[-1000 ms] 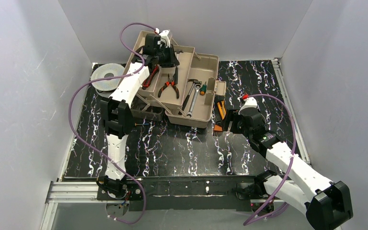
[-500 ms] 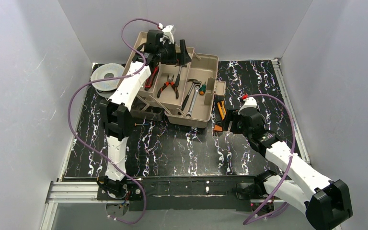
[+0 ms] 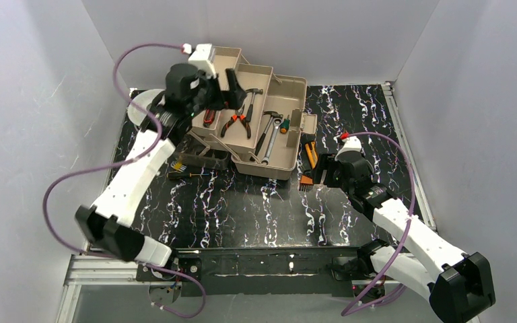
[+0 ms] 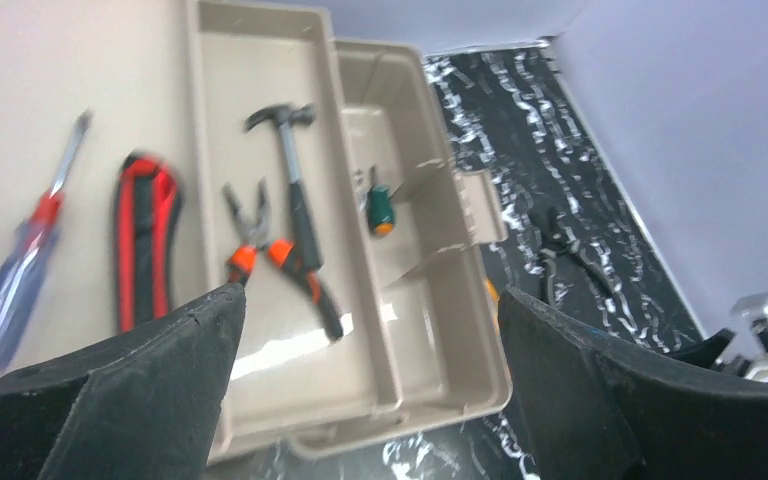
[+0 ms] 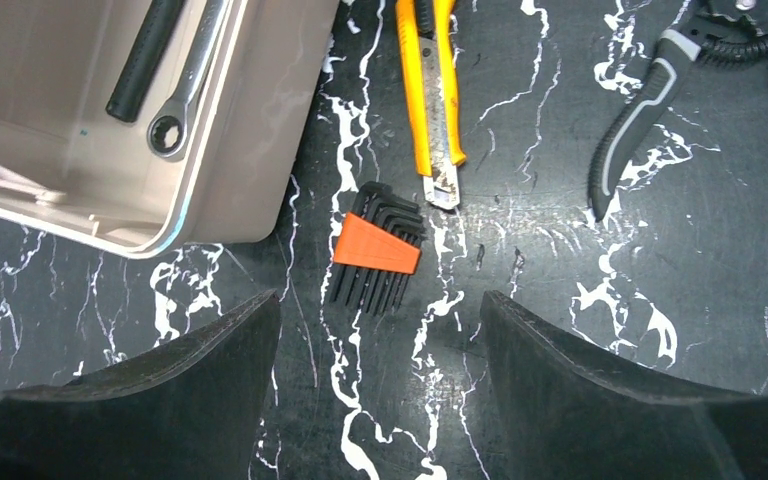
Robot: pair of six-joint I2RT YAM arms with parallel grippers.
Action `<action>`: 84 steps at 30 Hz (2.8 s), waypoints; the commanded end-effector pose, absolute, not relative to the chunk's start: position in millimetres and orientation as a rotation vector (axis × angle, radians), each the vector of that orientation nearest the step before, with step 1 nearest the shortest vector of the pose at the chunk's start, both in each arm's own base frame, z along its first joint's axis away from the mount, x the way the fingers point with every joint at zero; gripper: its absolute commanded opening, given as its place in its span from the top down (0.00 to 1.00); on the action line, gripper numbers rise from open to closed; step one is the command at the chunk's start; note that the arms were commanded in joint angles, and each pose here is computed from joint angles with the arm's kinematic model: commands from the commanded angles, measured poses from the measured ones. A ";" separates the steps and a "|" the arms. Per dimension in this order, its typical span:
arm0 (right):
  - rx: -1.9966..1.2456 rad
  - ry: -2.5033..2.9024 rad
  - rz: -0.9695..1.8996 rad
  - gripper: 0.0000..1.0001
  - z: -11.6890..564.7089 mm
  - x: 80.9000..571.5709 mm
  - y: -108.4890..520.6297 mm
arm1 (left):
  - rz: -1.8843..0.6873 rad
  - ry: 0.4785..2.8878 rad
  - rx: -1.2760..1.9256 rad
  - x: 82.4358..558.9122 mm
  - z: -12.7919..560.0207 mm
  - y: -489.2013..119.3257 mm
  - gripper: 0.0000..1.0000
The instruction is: Pack the tool kit
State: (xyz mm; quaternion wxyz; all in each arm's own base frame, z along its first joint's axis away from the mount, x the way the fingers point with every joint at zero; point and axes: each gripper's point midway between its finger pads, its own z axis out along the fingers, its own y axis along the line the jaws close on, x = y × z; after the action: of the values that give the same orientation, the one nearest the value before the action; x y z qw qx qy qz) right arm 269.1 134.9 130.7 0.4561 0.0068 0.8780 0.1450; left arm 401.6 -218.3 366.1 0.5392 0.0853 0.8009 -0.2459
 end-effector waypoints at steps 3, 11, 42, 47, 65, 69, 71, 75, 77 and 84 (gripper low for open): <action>0.133 2.135 0.256 0.21 140.7 282.2 117.3 | -0.321 1.879 -0.007 344.1 357.7 -132.6 0.02; 0.205 2.228 0.248 0.22 128.1 289.1 107.7 | -0.044 1.936 0.011 288.8 329.2 -69.5 0.02; 0.298 2.398 0.605 0.39 82.6 333.4 147.7 | 0.062 1.963 0.092 231.9 244.0 -34.5 0.02; 0.307 2.433 0.595 0.39 70.3 340.6 150.0 | 0.075 1.941 0.072 231.8 248.4 -30.6 0.02; 0.256 2.518 0.642 0.64 54.3 345.5 162.6 | 0.090 1.943 0.063 232.6 248.0 -28.4 0.02; 0.251 2.531 0.648 0.64 51.9 343.3 164.0 | 0.095 1.943 0.061 232.2 247.5 -27.5 0.02; 0.250 2.535 0.646 0.65 50.5 342.8 163.8 | 0.095 1.941 0.061 232.0 248.1 -27.3 0.02; 0.247 2.540 0.658 0.71 50.1 343.7 165.8 | 0.093 1.934 0.058 231.1 249.5 -26.8 0.02; 0.247 2.544 0.658 0.71 49.1 343.9 166.2 | 0.093 1.930 0.055 230.4 250.3 -26.1 0.02; 0.236 2.545 0.673 0.99 51.9 342.1 167.6 | 0.118 1.900 0.019 226.7 256.3 -17.7 0.02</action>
State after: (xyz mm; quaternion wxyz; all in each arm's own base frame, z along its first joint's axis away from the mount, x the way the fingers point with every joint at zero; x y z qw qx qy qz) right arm 333.9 162.7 39.4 0.2354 0.0978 0.9376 0.2364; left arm 228.5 -28.2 252.1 0.5707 0.0226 0.8203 0.0306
